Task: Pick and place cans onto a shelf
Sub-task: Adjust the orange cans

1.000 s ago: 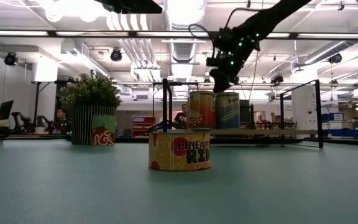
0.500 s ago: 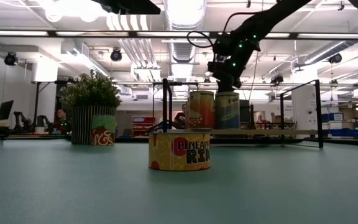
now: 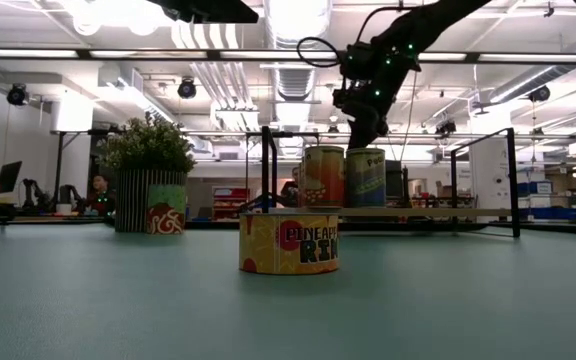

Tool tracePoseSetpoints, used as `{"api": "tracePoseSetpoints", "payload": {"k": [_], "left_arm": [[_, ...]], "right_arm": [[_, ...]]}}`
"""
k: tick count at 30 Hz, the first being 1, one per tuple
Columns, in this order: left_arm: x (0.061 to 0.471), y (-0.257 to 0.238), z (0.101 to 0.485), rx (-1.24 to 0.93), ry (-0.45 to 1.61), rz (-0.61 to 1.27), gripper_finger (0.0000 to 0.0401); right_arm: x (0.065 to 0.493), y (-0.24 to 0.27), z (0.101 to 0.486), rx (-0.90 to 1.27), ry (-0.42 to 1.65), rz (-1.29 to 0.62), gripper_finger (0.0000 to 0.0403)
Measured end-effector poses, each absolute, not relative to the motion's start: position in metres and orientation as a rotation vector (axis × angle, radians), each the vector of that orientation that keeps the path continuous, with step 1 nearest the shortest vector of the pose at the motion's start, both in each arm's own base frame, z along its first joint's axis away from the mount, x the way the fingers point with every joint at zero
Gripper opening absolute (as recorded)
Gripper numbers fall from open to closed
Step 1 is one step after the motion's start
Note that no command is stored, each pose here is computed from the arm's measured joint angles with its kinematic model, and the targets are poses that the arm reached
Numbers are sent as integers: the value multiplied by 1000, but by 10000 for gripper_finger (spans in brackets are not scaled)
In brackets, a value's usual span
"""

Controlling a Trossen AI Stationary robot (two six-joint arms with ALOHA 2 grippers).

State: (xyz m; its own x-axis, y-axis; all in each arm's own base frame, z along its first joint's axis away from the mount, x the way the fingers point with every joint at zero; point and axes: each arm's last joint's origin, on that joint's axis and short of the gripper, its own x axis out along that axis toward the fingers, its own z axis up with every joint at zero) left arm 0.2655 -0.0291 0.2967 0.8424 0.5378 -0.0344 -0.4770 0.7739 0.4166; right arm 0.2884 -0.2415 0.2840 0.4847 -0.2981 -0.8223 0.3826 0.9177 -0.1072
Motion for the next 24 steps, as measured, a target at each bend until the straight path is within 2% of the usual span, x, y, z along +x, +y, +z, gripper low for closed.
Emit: {"api": "tracePoseSetpoints", "payload": {"k": [24], "left_arm": [[265,-30,297,394,151,550,75]], "right_arm": [[292,-237,276,142,1017,-418,9]]}}
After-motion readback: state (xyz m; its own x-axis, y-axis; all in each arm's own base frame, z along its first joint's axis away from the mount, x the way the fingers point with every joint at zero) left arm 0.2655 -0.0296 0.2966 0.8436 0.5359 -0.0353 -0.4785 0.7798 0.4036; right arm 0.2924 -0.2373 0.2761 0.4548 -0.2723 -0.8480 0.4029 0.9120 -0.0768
